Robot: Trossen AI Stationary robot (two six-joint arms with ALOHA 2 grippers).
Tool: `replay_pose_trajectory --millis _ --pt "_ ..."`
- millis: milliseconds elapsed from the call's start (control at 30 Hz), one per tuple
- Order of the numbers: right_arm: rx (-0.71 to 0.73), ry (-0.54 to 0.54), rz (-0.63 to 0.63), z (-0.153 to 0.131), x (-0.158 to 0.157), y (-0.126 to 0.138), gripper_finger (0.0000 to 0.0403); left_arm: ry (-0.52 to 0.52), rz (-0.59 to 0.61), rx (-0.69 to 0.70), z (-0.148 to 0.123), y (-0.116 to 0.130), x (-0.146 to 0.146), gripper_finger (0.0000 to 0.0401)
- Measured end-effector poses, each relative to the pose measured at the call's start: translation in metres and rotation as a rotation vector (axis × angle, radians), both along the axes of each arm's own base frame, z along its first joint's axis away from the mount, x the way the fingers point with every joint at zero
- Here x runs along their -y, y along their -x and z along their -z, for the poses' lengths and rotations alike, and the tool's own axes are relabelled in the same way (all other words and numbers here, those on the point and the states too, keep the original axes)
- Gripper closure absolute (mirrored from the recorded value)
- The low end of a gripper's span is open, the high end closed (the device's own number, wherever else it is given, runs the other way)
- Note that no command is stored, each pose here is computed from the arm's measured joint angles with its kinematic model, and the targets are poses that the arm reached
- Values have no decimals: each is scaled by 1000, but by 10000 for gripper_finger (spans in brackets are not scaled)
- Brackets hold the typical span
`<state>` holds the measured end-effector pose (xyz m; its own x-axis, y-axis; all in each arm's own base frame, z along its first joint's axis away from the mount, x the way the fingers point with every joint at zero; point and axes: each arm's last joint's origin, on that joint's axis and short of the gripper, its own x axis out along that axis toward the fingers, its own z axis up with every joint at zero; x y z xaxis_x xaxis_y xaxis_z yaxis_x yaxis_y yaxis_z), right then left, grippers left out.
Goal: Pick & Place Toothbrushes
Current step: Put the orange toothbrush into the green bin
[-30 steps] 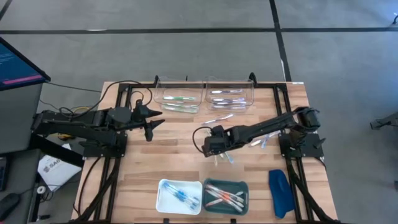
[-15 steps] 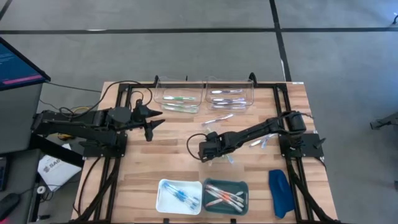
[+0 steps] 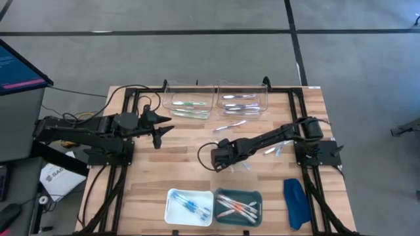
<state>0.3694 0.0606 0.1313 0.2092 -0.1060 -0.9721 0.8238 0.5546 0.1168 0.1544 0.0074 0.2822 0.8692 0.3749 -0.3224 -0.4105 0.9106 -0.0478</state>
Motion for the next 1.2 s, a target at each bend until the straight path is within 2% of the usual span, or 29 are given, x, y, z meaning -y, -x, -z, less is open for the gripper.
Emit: replay_pose_trajectory --millis 200,467,733,933,1100,1200 --pt "-44 54 -124 -15 -7 -6 396 -1 1 -1 0 0 0 233" --pt "-11 195 -357 -65 -24 -22 403 -3 1 -2 0 0 0 233" --pt "-87 259 -596 -100 -47 -17 403 -3 1 -2 0 0 0 233" --pt "-163 269 -708 -119 -85 5 403 -7 2 -4 0 0 0 233" --pt "-101 250 -741 -134 -129 23 403 -7 2 -4 0 0 0 233" --pt "-40 212 -805 -143 -160 37 403 -6 3 -3 0 0 0 233"
